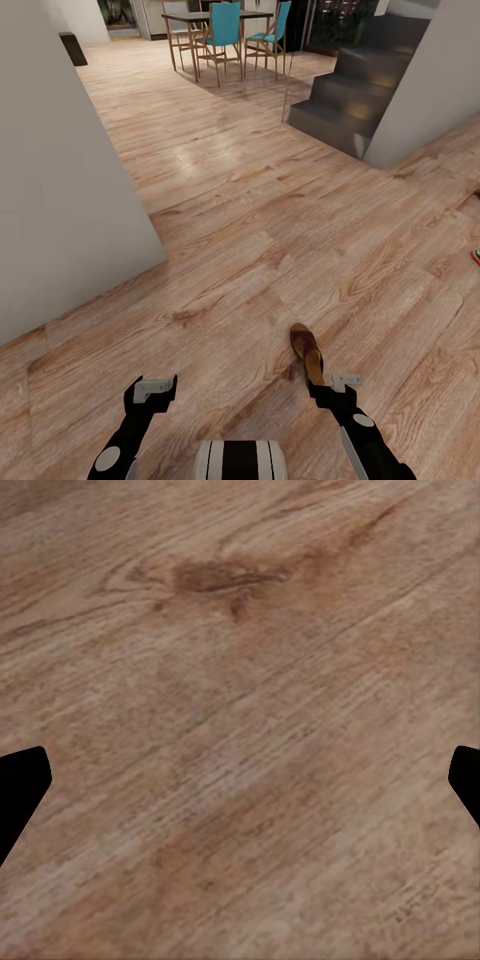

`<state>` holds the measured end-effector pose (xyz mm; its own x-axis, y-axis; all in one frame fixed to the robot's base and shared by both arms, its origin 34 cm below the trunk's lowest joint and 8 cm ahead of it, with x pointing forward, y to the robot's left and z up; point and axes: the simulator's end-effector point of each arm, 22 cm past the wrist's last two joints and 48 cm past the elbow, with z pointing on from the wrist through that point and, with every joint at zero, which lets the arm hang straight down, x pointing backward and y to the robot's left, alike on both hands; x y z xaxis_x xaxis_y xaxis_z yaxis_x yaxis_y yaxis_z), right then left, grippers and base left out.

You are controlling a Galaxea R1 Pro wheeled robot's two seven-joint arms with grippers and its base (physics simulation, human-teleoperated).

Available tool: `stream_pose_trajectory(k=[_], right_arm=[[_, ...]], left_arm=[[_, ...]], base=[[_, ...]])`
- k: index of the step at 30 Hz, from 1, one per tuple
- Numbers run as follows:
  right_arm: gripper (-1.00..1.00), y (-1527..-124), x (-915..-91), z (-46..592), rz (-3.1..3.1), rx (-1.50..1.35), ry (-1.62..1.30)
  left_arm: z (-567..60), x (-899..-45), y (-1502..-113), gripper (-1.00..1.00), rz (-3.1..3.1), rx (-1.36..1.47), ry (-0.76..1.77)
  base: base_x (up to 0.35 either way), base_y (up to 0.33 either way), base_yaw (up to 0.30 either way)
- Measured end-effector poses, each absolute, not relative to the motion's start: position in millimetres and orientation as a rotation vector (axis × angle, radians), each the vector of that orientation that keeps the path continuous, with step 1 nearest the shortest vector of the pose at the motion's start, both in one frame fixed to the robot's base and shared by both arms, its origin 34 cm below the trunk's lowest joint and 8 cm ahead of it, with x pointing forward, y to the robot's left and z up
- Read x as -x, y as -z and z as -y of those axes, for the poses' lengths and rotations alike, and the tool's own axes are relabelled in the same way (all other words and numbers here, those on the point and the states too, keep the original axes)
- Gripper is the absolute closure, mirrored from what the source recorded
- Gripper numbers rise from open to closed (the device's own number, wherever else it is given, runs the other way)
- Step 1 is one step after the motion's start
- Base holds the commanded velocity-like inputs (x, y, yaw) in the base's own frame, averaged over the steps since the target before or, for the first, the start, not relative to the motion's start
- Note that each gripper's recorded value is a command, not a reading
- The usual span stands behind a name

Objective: Pick up the two gym shoes and the two sandals from the corridor floor and place them onto the hallstand (shoe rack) in the corridor, making sure they are on the rack and not on the floor. Arrange them so the two gym shoes are next to each other and the two sandals are next to each other.

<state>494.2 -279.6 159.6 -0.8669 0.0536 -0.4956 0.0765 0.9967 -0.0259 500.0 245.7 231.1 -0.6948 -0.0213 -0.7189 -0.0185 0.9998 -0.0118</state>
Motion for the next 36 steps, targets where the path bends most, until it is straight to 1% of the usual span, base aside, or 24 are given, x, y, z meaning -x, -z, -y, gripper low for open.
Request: stream_pose_trajectory(k=[26,36], right_arm=[[-1.0,-105.2,-444.0,279.6,-2.756,-0.09,0.069],[-1.0,-103.8,-442.5,279.6,-2.76,-0.09,0.069]], left_arm=[[-245.5,-459.3,-175.3,-1.0,-2.473,0.028,0.004],[-246.1,-457.8,-173.7,-1.0,-2.478,0.029,0.002]], base=[[0.0,0.0,0.0],[0.012,0.0,0.0]])
